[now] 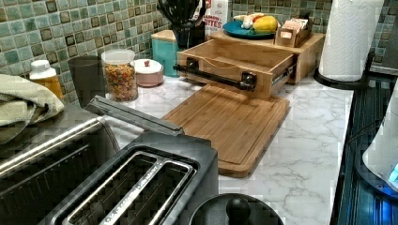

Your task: Close the drawer.

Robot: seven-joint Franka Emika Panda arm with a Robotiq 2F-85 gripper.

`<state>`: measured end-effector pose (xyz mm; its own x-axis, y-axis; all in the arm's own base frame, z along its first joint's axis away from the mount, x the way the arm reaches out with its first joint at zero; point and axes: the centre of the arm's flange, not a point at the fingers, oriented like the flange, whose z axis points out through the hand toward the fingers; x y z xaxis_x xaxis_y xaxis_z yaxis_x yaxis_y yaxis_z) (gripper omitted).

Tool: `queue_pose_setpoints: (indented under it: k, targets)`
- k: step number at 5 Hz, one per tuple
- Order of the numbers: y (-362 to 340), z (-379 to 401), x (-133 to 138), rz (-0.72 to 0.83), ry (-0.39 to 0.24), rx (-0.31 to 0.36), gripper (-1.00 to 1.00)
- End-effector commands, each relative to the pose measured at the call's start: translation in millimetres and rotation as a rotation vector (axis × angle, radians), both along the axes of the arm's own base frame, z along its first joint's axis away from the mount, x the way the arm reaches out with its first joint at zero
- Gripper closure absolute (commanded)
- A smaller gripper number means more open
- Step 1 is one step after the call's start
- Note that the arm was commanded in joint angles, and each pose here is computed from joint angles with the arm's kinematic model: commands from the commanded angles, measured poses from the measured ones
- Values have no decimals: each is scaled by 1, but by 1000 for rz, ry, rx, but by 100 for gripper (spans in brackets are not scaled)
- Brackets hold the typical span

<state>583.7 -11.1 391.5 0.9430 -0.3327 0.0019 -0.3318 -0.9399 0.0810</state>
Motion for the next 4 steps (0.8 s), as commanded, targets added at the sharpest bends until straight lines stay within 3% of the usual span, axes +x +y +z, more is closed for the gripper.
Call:
queue_pose_setpoints:
  k: [1,2,4]
  targets:
    - [-58,-35,2,23,-1,29,100]
    - [-66,-56,-7,25,-53,18,100]
    - [-73,-81,-28,-1,-45,17,100]
